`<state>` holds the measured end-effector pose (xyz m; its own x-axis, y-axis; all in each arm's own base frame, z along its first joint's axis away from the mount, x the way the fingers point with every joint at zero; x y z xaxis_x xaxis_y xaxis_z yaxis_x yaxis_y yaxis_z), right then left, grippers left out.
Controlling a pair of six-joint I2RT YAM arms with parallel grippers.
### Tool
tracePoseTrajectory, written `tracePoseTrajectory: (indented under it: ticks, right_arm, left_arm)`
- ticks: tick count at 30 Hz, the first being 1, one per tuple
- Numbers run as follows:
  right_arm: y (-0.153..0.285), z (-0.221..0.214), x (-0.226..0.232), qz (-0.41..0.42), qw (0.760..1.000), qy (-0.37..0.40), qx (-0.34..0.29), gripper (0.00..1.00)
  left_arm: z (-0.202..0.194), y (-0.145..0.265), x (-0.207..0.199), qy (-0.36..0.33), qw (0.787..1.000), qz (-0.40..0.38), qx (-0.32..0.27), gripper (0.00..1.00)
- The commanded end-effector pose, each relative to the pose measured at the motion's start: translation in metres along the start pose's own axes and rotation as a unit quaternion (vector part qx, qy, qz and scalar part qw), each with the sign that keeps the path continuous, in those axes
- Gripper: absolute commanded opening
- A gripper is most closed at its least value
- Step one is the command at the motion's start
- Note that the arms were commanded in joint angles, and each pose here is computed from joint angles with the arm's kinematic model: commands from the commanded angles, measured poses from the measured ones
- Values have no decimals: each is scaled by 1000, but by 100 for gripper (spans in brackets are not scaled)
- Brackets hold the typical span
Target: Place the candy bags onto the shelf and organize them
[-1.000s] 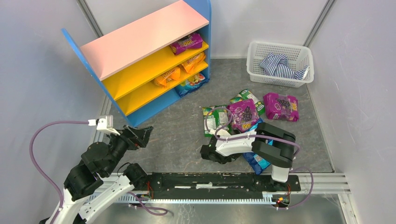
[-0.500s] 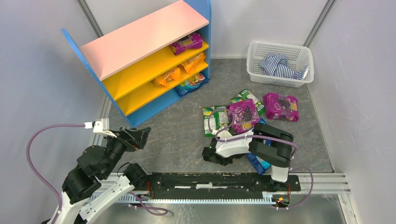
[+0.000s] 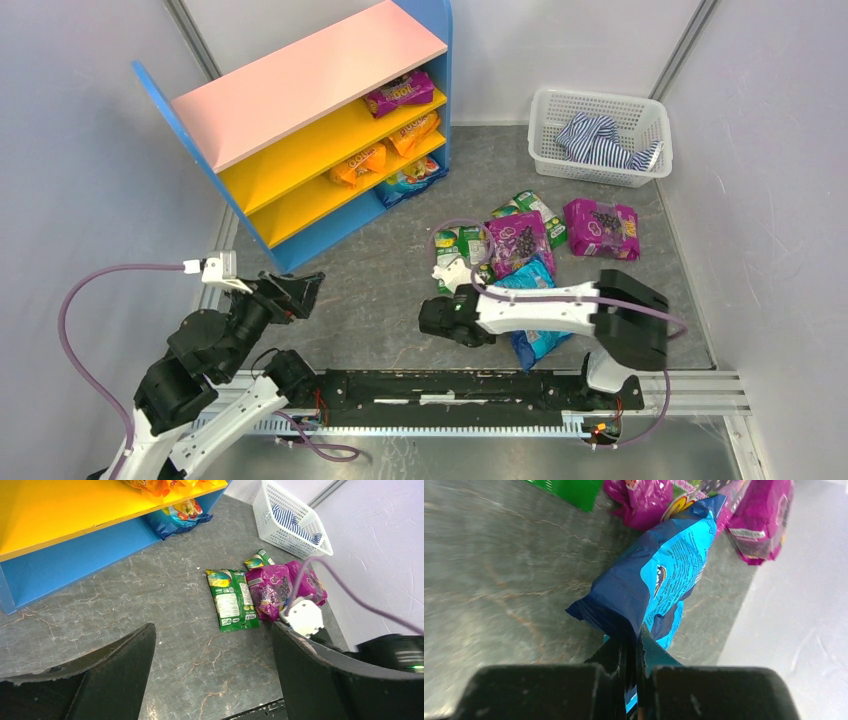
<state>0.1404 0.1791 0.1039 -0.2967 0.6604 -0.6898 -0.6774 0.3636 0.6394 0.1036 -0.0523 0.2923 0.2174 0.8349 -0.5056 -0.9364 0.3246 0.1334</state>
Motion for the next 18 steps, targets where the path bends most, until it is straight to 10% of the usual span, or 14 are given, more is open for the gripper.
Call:
tracePoseTrajectory:
  ticks: [1,11,18]
  right_arm:
    - [48,49,-13,117,987,-55,-91,0]
    - [166,129,15,476,832,-90,-269,0]
    - [163,155,35,556,777,-80,-284,0]
  left_arm:
    - [3,-6,-4,8,1000,4,-5,91]
    - [0,-11,-4,3,1000,14,5,92]
    - [-11,-25,-23,-25,998,-13,65,92]
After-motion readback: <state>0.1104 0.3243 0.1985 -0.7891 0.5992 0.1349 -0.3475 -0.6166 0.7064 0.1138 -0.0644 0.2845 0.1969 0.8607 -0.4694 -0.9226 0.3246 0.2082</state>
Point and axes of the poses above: each gripper's point midway between its finger pads, its own y axis back along the fingers, its own x axis along the line the jaws close on, z = x × y, the point moved 4 cm from there along y, back along the fingers, and after that the axes turned 2 degrees about -y, right-handed, at the moved point
